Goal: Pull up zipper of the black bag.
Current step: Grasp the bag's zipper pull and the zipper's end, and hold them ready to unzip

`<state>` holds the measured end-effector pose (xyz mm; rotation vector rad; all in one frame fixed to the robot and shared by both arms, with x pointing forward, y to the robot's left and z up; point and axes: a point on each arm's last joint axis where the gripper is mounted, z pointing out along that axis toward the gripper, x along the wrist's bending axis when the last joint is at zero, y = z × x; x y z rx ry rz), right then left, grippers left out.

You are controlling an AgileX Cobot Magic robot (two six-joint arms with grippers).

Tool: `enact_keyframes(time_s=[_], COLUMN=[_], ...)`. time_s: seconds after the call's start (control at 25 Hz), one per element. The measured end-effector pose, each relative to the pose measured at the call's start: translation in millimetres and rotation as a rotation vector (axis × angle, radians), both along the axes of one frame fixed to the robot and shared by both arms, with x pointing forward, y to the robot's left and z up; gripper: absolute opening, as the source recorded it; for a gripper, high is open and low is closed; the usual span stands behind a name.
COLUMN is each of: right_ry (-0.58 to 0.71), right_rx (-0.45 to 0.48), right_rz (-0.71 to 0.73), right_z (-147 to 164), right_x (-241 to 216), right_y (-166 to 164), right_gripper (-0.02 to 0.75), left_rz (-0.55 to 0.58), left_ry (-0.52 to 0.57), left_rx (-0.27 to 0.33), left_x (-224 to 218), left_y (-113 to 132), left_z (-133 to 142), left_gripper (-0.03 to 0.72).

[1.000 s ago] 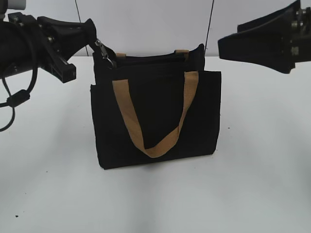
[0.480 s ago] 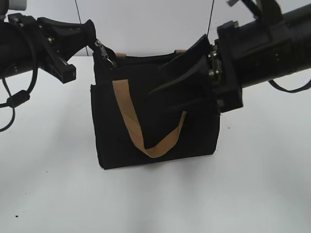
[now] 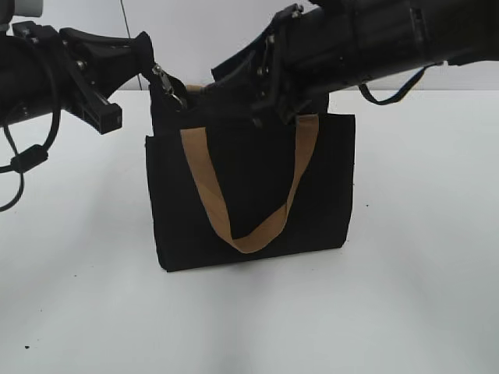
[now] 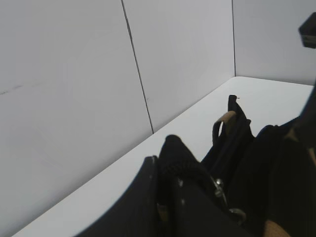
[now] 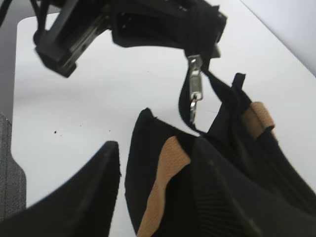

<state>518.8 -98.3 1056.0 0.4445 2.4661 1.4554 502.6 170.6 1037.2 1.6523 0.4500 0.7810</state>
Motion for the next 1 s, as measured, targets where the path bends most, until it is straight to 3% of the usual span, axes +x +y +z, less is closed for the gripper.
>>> enact_keyframes(time_s=[0.12,0.24,1.0], right_ry=[-0.003,0.007,0.054], right_rx=[0.001,0.001,-0.019], right_rz=[-0.002,0.006,0.016], right_z=[-2.3,-7.1,-30.3], right_x=[16.0,27.0,40.0], right_y=[8.1,14.6,37.2], right_gripper=[0.292,0.253,0.241], left_rz=[0.000,0.000,0.001], left_ry=[0.000,0.000,0.002], left_rx=[0.001,0.001,0.003], left_x=[0.0,0.0,0.1], left_y=[0.0,0.0,0.1], left_z=[-0.1,-0.1,-0.3], left_gripper=[0.020,0.020,0.020])
